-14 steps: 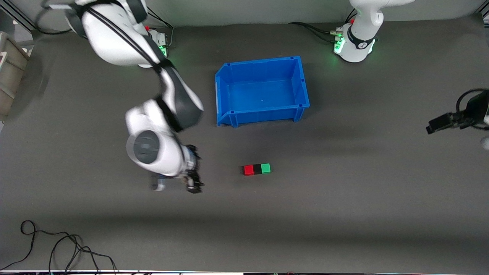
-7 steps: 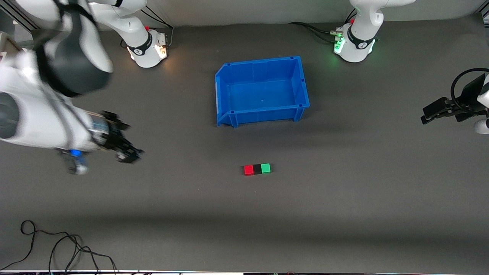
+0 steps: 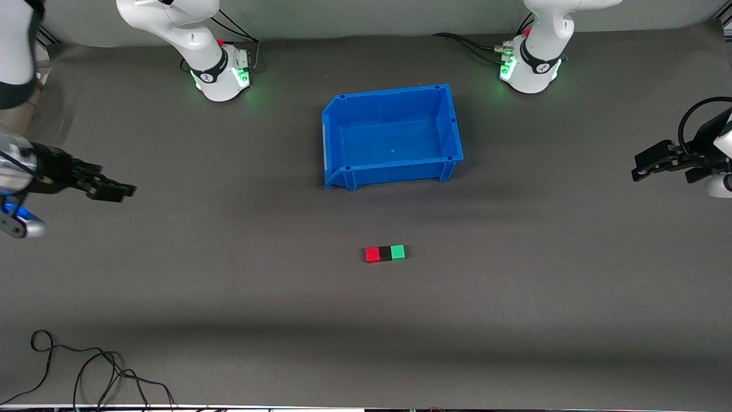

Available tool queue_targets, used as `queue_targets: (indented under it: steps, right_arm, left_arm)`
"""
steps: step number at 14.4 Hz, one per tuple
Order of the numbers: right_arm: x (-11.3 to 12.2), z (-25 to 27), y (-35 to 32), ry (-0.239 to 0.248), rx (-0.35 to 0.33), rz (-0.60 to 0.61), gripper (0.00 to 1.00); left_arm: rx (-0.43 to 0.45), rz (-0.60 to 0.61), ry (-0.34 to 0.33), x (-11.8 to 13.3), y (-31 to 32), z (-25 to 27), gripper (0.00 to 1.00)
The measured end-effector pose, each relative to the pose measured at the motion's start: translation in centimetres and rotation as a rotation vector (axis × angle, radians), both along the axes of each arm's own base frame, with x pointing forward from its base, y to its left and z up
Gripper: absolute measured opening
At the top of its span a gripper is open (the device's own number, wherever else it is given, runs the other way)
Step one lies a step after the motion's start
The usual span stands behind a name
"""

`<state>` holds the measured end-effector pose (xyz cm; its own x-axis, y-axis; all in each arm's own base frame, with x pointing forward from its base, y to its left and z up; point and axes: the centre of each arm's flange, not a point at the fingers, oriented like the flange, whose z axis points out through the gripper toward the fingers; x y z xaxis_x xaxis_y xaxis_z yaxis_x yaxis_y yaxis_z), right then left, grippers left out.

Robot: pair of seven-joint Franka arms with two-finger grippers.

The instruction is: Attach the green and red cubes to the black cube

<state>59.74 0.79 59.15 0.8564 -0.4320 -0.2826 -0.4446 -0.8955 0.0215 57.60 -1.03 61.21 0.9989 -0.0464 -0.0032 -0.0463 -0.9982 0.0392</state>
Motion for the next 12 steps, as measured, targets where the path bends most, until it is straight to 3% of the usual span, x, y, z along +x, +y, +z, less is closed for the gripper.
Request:
queue_targets:
  steps: [3,7,12]
  right_arm:
    - [-0.5,0.5,-2.3,-0.072,0.019,0.144,0.89]
    - [-0.6,-0.8,-2.4,-0.187,-0.015,0.219,0.89]
    - [-1.2,-1.0,-2.3,-0.237,-0.024,0.356,0.89]
  left_arm:
    - [0.003,-0.013,0.002,0.1,-0.7,-0.2,1.0]
    - [0.006,-0.01,0.001,0.1,-0.3,0.0,1.0]
    - [0.035,-0.016,0.01,0.0,-0.3,0.0,1.0]
